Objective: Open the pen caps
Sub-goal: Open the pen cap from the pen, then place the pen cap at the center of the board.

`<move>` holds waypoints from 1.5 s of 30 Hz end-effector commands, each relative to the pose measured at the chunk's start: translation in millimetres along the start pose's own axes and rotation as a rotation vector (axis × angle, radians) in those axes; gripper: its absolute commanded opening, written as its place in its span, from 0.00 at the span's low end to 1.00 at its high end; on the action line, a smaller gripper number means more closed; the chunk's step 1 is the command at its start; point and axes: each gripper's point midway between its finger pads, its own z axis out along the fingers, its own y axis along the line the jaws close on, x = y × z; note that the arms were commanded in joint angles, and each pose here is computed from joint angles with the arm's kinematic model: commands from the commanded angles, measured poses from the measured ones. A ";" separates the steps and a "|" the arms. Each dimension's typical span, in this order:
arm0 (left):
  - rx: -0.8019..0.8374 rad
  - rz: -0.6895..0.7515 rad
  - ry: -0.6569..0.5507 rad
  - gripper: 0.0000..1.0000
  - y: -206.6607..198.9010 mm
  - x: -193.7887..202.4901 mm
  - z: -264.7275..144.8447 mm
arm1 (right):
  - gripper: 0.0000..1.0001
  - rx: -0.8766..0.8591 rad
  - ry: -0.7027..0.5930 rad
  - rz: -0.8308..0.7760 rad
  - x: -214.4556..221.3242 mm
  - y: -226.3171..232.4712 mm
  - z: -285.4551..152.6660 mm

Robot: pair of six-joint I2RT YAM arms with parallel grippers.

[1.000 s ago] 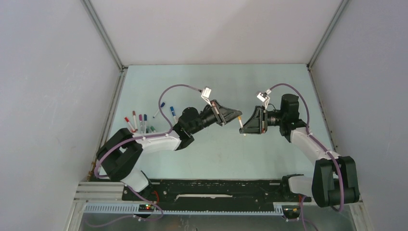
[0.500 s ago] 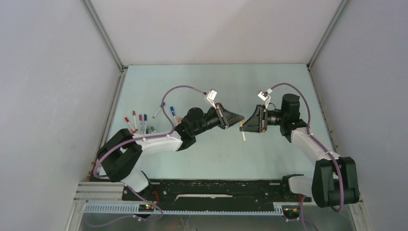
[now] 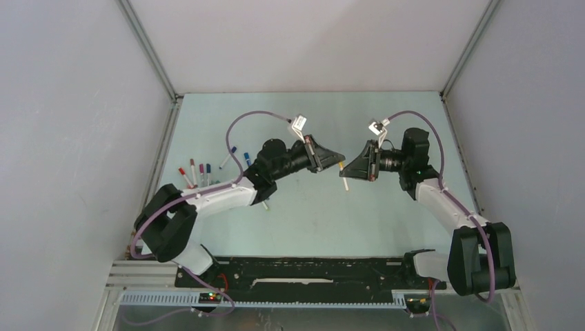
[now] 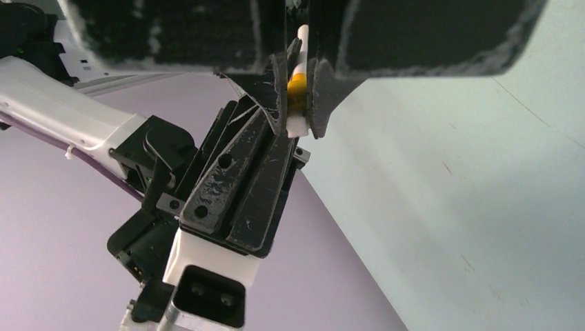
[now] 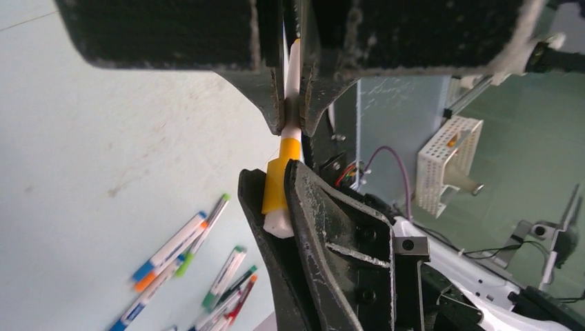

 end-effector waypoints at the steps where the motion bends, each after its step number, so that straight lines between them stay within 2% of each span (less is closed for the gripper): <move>1: 0.000 0.127 -0.509 0.00 -37.0 -186.2 -31.2 | 0.00 -0.151 0.088 0.038 18.9 26.0 3.0; 6: -0.047 0.206 -0.556 0.00 -41.7 -213.2 -45.5 | 0.00 -0.169 0.109 0.055 23.8 27.5 8.6; 12: -0.143 0.262 -0.528 0.00 -22.3 -208.8 -59.5 | 0.00 -0.116 0.084 0.036 16.8 16.3 3.4; 17: -0.395 0.121 -0.385 0.00 61.6 -180.0 -77.8 | 0.00 0.050 0.011 -0.041 0.9 -6.8 -22.6; 20: -0.570 0.023 -0.232 0.00 123.6 -153.2 -90.6 | 0.00 0.130 -0.022 -0.076 -5.9 -16.2 -35.3; 24: -0.768 0.026 -0.030 0.00 178.6 -129.7 -98.4 | 0.00 0.176 -0.035 -0.088 -7.8 -23.9 -42.2; 28: -0.923 0.050 0.096 0.00 225.2 -123.8 -95.6 | 0.00 0.219 -0.044 -0.084 -8.6 -33.4 -49.5; 36: -1.107 0.052 0.280 0.03 287.1 -112.5 -90.3 | 0.00 0.248 -0.060 -0.062 -9.3 -40.0 -57.0; 45: -1.159 0.058 0.369 0.10 315.6 -108.1 -83.3 | 0.00 0.252 -0.062 -0.061 -9.8 -41.3 -57.8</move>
